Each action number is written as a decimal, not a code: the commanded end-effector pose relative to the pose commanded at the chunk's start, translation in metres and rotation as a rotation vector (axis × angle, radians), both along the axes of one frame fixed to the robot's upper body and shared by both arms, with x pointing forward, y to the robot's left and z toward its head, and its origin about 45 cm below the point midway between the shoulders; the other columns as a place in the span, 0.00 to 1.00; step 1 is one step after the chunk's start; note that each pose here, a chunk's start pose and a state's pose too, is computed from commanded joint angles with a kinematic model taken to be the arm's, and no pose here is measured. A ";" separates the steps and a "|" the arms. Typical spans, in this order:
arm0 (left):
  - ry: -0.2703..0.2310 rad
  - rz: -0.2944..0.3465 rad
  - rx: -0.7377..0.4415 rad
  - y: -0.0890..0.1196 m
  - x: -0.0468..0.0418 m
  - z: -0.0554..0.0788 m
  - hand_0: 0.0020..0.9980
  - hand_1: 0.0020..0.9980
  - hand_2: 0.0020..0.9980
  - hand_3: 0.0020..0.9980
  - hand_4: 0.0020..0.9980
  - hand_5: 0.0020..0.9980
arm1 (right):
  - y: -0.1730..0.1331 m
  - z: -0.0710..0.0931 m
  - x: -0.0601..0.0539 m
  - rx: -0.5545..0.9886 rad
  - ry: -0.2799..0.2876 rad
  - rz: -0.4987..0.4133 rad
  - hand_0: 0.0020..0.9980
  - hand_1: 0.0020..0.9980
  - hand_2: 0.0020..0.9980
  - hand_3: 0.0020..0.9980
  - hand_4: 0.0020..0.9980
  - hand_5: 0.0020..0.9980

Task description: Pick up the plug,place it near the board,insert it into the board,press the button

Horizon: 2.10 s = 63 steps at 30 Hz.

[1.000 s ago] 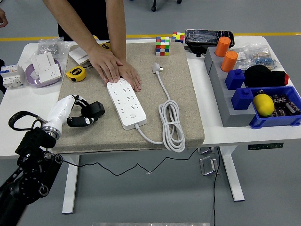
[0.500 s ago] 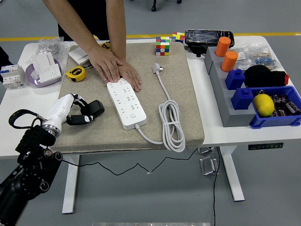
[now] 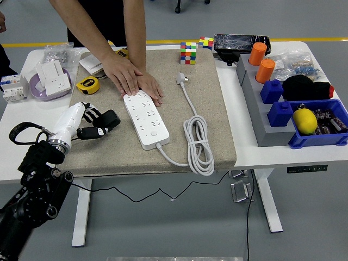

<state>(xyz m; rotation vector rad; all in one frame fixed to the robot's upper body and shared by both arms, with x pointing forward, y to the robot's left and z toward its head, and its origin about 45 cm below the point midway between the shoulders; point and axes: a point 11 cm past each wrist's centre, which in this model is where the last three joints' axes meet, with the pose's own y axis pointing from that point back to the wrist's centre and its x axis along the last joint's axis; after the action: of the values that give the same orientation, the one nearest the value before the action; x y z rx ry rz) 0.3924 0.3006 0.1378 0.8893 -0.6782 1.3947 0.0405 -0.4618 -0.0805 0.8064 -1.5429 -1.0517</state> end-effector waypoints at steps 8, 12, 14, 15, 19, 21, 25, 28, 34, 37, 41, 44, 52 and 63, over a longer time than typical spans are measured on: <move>-0.054 -0.066 0.002 -0.021 0.0080 0.025 0.53 0.35 0.30 0.37 0.57 0.13 | -0.001 0.000 0.002 -0.002 -0.004 -0.001 0.86 0.84 0.83 0.84 1.00 1.00; -0.078 -0.107 0.010 -0.034 0.0137 0.036 0.53 0.35 0.30 0.37 0.57 0.13 | -0.001 0.001 0.002 -0.003 -0.004 -0.002 0.86 0.84 0.83 0.84 1.00 1.00; -0.088 -0.122 0.015 -0.037 0.0167 0.041 0.53 0.35 0.30 0.37 0.56 0.13 | -0.001 0.000 0.002 -0.003 -0.004 -0.002 0.86 0.84 0.83 0.84 1.00 1.00; -0.091 -0.131 0.022 -0.039 0.0185 0.043 0.53 0.35 0.30 0.37 0.56 0.13 | -0.001 0.000 0.002 -0.003 -0.004 -0.002 0.86 0.84 0.83 0.84 1.00 1.00; -0.084 -0.174 0.053 -0.046 0.0245 0.046 0.53 0.35 0.30 0.37 0.56 0.13 | -0.001 0.001 0.002 -0.005 -0.006 -0.001 0.86 0.84 0.83 0.84 1.00 1.00; -0.082 -0.186 0.063 -0.048 0.0269 0.046 0.53 0.36 0.30 0.37 0.55 0.13 | -0.001 0.001 0.003 -0.005 -0.006 0.000 0.86 0.84 0.83 0.84 1.00 1.00; -0.073 -0.206 0.085 -0.050 0.0304 0.044 0.53 0.36 0.30 0.37 0.55 0.13 | -0.002 0.001 0.003 -0.006 -0.006 0.000 0.86 0.84 0.83 0.84 1.00 1.00; -0.058 -0.229 0.111 -0.051 0.0330 0.041 0.53 0.36 0.30 0.37 0.54 0.12 | -0.002 0.001 0.004 -0.007 -0.007 0.001 0.86 0.84 0.82 0.84 1.00 1.00; -0.029 -0.255 0.147 -0.050 0.0355 0.036 0.53 0.37 0.30 0.37 0.52 0.10 | -0.003 0.002 0.005 -0.010 -0.009 0.002 0.86 0.84 0.83 0.84 1.00 1.00; -0.023 -0.257 0.149 -0.050 0.0360 0.035 0.53 0.37 0.30 0.37 0.52 0.10 | -0.003 0.002 0.005 -0.010 -0.008 0.003 0.86 0.84 0.83 0.84 1.00 1.00; -0.010 -0.259 0.151 -0.050 0.0357 0.031 0.53 0.37 0.30 0.37 0.52 0.10 | -0.003 0.002 0.005 -0.011 -0.008 0.005 0.86 0.84 0.83 0.84 1.00 1.00; -0.003 -0.256 0.149 -0.049 0.0352 0.028 0.53 0.38 0.30 0.37 0.52 0.10 | -0.003 0.002 0.005 -0.011 -0.009 0.005 0.86 0.84 0.83 0.84 1.00 1.00; 0.006 -0.254 0.148 -0.049 0.0351 0.025 0.53 0.38 0.30 0.37 0.52 0.11 | -0.004 0.002 0.004 -0.013 -0.006 0.006 0.86 0.84 0.83 0.84 1.00 1.00; 0.006 -0.251 0.157 -0.047 0.0368 0.024 0.53 0.39 0.31 0.37 0.51 0.12 | -0.005 0.002 0.005 -0.014 -0.007 0.005 0.86 0.84 0.83 0.84 1.00 1.00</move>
<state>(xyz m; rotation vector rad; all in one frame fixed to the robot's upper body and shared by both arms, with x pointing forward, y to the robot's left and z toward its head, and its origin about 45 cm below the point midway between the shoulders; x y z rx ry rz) 0.4291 0.2540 0.1622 0.8969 -0.8727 1.1255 0.0451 -0.4663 -0.0780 0.8046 -1.5521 -1.0339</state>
